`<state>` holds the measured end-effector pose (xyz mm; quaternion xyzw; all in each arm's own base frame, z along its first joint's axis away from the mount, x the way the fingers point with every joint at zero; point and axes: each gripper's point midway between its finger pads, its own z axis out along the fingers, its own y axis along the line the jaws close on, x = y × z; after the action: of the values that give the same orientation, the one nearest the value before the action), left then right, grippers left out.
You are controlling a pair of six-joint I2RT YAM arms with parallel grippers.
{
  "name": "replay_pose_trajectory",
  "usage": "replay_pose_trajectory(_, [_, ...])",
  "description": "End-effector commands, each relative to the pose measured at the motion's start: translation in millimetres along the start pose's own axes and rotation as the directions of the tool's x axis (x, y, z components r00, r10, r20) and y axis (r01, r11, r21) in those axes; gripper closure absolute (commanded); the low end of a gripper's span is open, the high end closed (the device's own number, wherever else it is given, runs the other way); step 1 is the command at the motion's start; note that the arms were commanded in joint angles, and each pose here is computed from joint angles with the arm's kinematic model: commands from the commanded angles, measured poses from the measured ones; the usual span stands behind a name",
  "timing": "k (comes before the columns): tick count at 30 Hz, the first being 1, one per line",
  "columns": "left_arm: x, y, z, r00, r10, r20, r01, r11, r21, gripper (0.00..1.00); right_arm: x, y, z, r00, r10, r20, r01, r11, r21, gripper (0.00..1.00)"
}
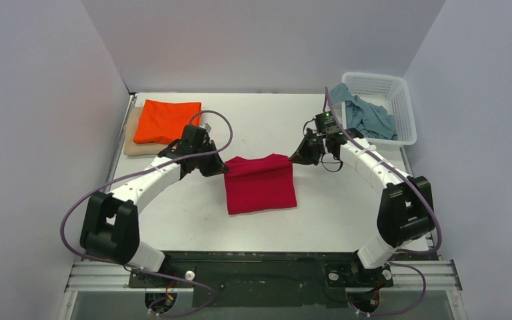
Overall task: Fold and stack the t-shirts
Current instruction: Fold the long partially folded tshirt into a neat square
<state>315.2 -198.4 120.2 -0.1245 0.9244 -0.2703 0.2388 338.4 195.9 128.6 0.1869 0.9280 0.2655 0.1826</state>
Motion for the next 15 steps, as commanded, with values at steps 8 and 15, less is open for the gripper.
replay_pose_trajectory(8, [-43.5,0.5,52.5,1.000,0.011,0.019,-0.010,0.999,-0.039,1.00,-48.9,-11.8,49.2,0.995,-0.008,0.101,-0.002,0.995,0.099,1.00])
replay_pose_trajectory(15, [-59.6,23.0,74.1,0.999,-0.043,0.034,0.046,0.992,-0.116,0.77,-72.9,-6.2,81.1,0.992,-0.001,0.126,-0.012,0.994,0.104,0.96])
